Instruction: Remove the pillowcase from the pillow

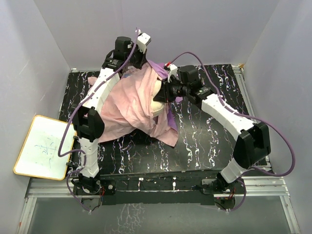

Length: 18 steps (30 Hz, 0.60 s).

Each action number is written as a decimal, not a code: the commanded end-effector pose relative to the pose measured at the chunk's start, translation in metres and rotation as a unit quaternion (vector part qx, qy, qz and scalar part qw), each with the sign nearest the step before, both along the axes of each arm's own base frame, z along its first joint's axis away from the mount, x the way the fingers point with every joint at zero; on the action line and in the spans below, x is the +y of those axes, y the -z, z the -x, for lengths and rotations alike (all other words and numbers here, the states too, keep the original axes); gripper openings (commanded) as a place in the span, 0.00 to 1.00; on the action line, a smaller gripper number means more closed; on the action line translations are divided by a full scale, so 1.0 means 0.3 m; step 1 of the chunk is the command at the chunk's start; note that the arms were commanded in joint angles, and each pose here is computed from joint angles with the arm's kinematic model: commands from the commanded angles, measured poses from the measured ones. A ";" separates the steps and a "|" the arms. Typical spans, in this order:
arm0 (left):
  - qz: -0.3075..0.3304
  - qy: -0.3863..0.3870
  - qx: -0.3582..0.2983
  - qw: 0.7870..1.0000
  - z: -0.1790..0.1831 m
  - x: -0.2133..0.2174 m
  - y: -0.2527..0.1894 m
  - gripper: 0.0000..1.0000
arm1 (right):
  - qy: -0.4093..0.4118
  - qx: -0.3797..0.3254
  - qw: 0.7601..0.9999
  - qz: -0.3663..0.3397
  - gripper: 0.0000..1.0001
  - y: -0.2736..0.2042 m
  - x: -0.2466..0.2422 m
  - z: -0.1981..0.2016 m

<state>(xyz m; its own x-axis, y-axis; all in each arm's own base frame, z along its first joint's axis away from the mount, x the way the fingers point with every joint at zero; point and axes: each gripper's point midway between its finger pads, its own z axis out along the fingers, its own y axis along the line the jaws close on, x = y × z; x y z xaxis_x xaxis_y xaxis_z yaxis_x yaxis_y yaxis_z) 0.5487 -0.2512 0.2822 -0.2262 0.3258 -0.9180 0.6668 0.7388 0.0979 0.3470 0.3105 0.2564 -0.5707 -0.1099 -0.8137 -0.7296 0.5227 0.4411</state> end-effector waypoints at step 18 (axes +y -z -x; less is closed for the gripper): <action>-0.068 -0.177 -0.026 0.981 -0.147 0.487 0.041 0.05 | -0.030 -0.119 0.983 -0.138 0.08 -0.413 -0.090 0.081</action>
